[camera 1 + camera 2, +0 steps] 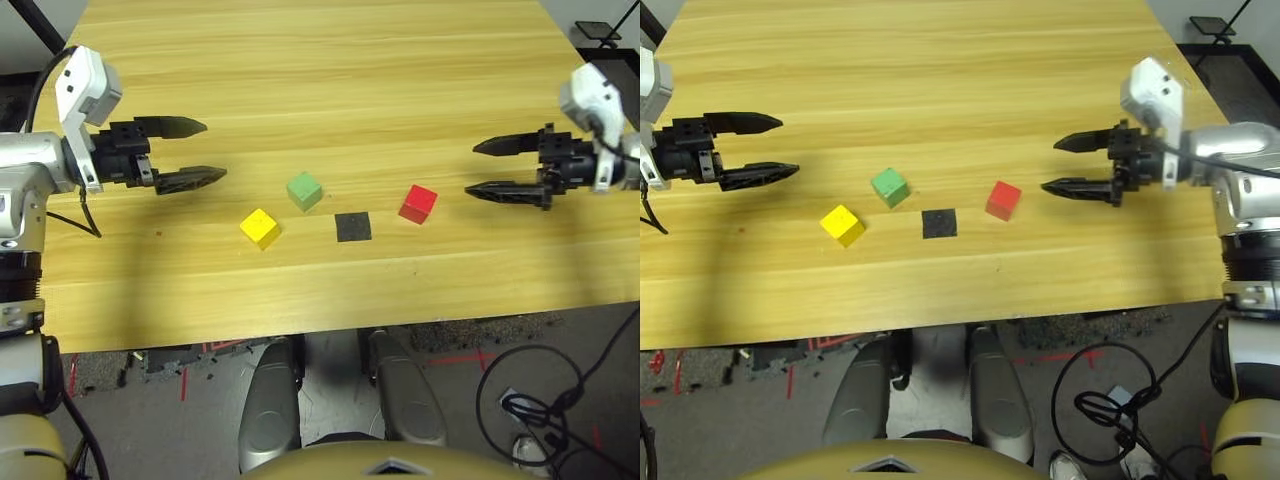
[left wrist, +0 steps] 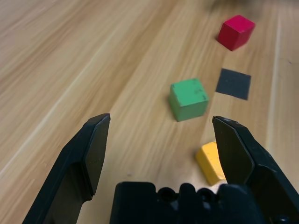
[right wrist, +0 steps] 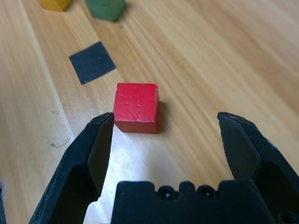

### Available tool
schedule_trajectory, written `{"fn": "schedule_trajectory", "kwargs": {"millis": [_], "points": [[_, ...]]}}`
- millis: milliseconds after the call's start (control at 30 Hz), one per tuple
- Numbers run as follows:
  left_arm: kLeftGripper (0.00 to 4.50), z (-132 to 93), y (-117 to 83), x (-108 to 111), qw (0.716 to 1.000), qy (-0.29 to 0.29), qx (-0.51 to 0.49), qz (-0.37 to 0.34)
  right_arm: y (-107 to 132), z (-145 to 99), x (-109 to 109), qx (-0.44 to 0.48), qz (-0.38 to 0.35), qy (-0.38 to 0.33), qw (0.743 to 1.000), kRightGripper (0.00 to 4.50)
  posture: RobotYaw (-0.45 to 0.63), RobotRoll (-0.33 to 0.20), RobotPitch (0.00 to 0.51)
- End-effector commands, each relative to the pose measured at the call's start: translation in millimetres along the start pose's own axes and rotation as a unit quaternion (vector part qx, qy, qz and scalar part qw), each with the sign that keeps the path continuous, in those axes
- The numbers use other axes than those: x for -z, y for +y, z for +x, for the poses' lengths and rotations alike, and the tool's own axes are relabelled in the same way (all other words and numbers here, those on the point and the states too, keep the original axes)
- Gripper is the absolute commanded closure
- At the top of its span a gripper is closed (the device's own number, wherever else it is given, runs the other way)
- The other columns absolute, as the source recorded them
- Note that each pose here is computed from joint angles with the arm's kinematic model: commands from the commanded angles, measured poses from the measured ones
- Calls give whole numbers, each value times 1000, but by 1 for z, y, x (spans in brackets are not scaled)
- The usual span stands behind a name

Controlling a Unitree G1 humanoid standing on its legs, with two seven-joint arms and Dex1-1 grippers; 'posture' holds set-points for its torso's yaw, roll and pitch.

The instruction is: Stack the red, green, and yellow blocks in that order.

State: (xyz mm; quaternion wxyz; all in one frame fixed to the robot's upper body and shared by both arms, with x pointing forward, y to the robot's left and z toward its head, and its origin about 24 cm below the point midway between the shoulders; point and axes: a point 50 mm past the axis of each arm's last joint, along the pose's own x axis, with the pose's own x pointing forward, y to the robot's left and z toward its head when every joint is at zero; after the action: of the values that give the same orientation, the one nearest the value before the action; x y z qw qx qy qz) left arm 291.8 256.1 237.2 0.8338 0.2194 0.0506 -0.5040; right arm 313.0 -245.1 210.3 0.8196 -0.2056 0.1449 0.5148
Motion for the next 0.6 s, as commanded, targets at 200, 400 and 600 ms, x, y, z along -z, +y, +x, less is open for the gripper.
{"fn": "schedule_trajectory", "kwargs": {"millis": [200, 400, 600], "points": [[35, 11, -9, -4, 1000, 10, 12, -10, 14, 24, 0, -45, -5, 24, 999, 0, 159, -38, 253], [35, 9, -17, -9, 1000, 12, 26, -3, 15, 37, 2, -53, -19, 32, 998, 0, 178, -34, 255], [35, 9, -20, -12, 999, 4, 38, -1, 12, 46, 7, -55, -32, 46, 997, 0, 192, -29, 255]]}}
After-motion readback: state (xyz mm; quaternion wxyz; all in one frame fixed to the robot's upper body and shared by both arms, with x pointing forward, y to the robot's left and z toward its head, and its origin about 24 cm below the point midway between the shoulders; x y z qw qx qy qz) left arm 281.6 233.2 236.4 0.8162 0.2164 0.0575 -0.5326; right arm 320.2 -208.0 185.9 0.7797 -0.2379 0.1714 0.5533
